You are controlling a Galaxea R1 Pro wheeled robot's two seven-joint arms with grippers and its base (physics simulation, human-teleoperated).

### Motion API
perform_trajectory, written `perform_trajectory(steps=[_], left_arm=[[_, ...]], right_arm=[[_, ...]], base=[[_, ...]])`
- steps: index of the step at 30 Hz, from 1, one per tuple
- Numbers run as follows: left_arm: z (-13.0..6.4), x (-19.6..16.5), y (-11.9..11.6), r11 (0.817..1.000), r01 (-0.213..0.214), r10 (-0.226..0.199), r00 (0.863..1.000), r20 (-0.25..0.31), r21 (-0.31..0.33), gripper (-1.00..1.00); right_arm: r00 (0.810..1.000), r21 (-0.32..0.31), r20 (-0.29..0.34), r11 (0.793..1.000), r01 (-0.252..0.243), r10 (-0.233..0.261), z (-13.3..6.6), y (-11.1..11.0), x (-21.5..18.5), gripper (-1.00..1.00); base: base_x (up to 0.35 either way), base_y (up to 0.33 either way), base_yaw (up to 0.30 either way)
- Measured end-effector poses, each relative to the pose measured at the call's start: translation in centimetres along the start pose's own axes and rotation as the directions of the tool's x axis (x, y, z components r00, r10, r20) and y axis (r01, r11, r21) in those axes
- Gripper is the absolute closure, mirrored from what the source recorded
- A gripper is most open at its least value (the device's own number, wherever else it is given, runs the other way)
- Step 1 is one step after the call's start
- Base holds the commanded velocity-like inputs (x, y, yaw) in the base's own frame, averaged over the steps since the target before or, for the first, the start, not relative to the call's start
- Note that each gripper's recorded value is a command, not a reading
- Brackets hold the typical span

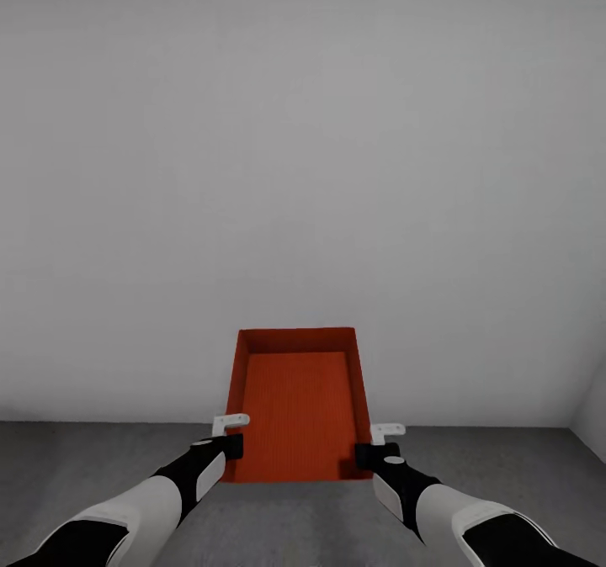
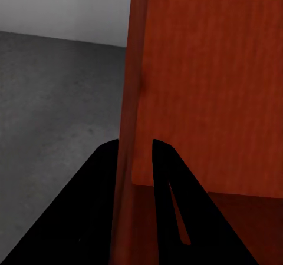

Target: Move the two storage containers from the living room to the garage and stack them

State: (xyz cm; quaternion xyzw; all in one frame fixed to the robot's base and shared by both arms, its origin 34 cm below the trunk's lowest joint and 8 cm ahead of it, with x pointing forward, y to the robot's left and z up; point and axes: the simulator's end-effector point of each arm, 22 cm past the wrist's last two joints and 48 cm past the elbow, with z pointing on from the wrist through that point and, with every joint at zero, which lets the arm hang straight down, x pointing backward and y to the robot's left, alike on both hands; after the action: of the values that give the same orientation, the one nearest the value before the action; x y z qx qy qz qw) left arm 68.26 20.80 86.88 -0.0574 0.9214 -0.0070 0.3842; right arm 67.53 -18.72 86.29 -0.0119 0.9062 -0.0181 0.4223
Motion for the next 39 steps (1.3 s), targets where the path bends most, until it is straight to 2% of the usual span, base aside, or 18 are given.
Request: perform_trajectory(steps=[39], left_arm=[[1.8, 3.1, 0.3, 1.000, 0.000, -0.001, 0.998, -0.058, -0.006, 1.00]], right_arm=[[0.998, -0.002, -0.058, 1.000, 0.004, -0.004, 1.5, 0.1, 3.1, 1.00]], base=[[0.000, 0.000, 0.000]])
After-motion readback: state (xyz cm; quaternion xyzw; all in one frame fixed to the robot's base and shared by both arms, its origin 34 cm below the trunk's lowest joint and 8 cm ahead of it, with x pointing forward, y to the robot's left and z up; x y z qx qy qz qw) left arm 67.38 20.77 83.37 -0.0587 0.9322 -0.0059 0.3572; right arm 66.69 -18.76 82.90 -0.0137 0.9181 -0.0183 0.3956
